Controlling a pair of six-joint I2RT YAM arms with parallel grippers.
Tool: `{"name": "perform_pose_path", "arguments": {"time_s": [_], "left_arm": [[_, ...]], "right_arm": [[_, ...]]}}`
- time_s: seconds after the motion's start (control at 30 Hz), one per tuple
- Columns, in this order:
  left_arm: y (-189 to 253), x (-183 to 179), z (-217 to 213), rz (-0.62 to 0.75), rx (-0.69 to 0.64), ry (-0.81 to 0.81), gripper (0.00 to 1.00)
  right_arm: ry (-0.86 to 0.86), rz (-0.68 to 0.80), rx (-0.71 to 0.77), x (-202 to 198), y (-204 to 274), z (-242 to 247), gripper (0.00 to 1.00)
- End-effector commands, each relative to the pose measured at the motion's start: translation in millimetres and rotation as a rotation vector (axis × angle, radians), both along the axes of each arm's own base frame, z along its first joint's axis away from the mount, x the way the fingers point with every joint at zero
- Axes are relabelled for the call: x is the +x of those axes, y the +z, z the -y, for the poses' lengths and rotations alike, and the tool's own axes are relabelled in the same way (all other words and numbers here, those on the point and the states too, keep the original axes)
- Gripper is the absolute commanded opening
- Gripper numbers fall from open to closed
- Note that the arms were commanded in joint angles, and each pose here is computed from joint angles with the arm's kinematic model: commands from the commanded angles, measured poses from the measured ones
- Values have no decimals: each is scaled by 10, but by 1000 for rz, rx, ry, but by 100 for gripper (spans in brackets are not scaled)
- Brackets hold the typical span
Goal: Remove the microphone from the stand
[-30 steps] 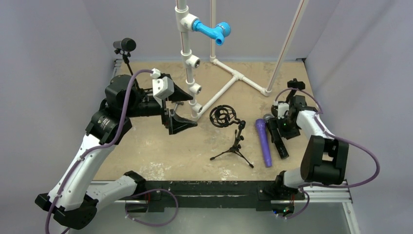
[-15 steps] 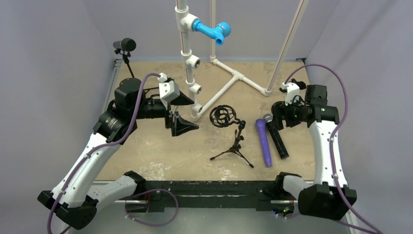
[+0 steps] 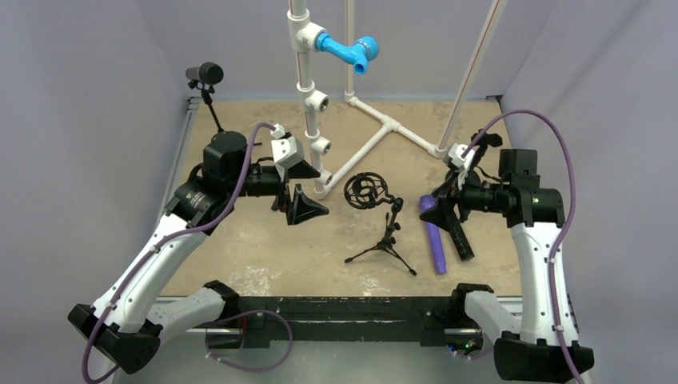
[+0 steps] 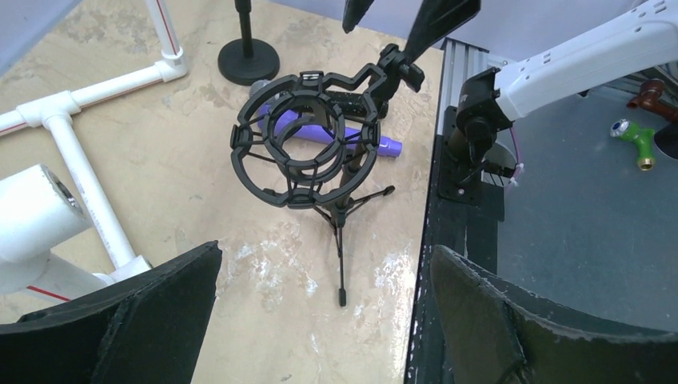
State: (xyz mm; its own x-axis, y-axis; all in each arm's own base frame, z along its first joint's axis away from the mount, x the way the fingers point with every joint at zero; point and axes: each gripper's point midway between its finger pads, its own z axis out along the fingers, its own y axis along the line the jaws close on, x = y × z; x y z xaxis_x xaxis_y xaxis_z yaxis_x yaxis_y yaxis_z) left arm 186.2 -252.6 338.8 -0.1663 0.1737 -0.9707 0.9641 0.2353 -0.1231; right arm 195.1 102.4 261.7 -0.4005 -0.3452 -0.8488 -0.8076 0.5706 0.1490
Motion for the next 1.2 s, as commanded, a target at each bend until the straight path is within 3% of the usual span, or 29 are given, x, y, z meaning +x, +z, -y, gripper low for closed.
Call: {"name": "perform_pose_path", "arguments": {"time_s": [0.0,0.23,0.6,0.77,0.93,1.1,1.17], "left_arm": [[-68,61,22,47,10,-14,100],[-283,6,29,44,50,-72,100],[-468,1,6,16,86,-106,100],[-507,34,13,11,91,-106,100],[-583,69,16,9,95,-97,100],[-634,96,27,6,94,-89,100],[-626,113,41,-3,85,-84,100]], "right_arm": [[222,92,85,-141,146,-425,69],[396,119,61,-140,-65,-827,68],[492,174,108,40,-218,-1032,58],[538,160,144,-17,-240,-1114,39],[547,151,178,-79,-190,-1145,27],[540,163,215,-75,-11,-1182,3],[518,178,231,-14,126,-1205,0]]}}
